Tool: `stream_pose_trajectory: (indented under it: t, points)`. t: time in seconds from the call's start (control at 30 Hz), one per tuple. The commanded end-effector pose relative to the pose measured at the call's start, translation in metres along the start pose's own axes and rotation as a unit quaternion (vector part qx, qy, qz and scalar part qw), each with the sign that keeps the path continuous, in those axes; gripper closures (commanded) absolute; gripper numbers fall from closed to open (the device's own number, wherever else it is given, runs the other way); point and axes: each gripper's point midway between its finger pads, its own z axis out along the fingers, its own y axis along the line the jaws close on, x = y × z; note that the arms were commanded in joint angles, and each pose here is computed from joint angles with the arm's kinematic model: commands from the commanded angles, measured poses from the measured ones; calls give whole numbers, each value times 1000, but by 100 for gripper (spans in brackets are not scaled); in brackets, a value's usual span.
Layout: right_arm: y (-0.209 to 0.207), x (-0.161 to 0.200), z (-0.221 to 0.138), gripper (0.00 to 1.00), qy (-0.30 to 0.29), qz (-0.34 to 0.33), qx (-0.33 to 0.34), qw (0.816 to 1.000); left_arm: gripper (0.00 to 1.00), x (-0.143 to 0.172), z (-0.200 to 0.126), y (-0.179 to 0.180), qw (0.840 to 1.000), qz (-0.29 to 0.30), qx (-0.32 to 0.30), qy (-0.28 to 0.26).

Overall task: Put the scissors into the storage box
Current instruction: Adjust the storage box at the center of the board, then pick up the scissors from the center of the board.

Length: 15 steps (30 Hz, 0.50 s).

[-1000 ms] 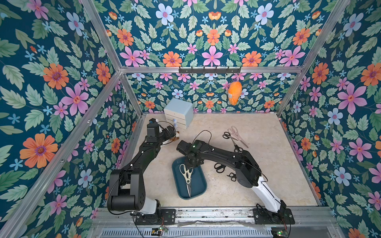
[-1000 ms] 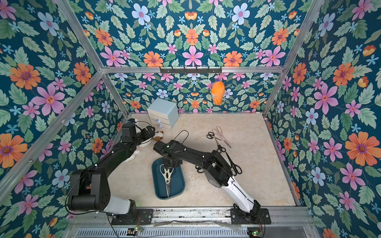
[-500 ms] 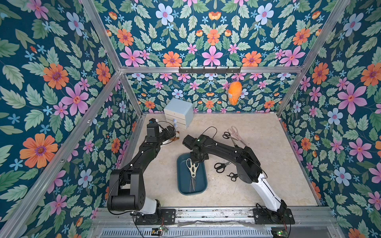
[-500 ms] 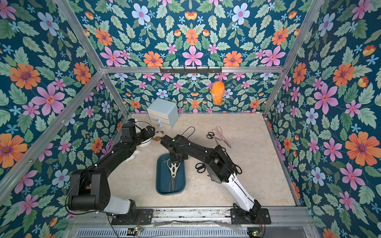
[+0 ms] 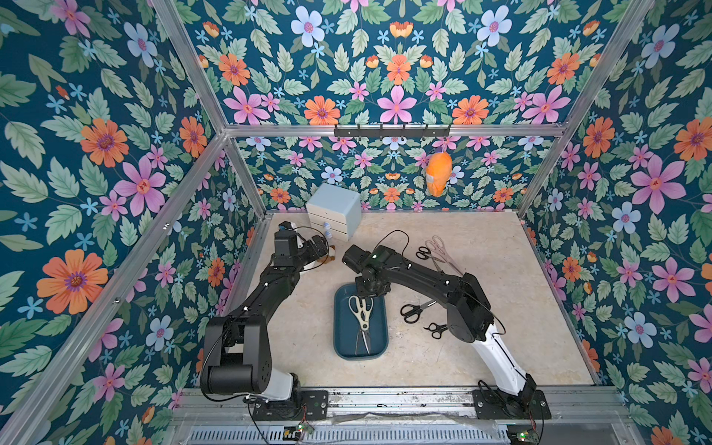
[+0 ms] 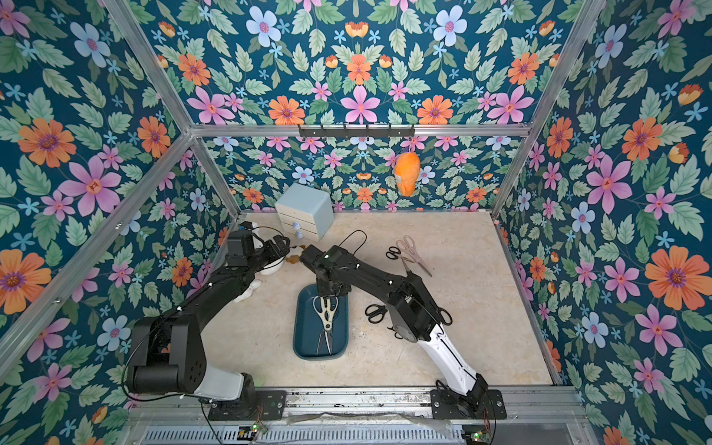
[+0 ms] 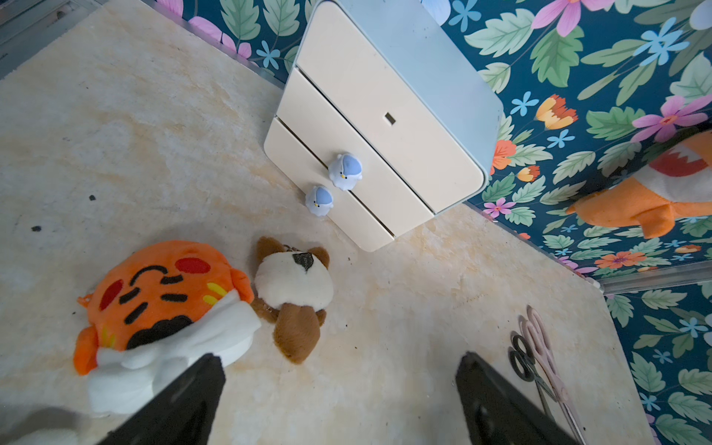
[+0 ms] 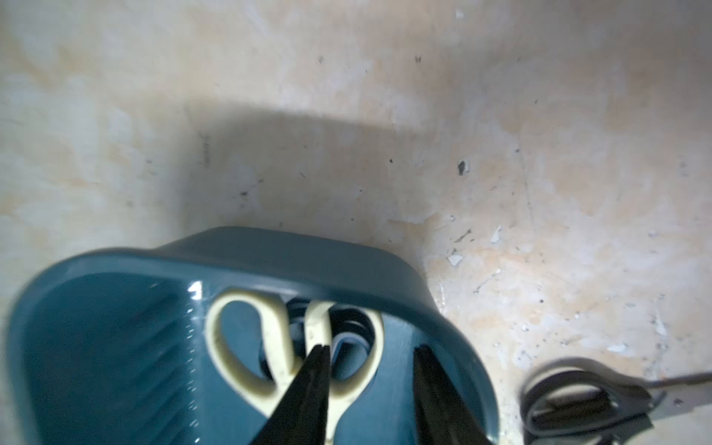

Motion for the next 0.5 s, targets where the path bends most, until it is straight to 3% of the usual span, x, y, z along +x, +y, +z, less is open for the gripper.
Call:
stream_pose_trajectory:
  t: [0.0, 0.23, 0.47]
  points:
    - [5, -11, -25, 61, -28, -14, -17, 999, 1, -4, 0, -2, 1000, 7, 4, -8]
    - [-23, -2, -54, 61, -33, -15, 26, 999, 1, 1, 1, -3, 1000, 6, 10, 2]
    - [-67, 36, -59, 62, -24, 114, 64, 991, 1, 6, 4, -9, 999, -6, 28, 15]
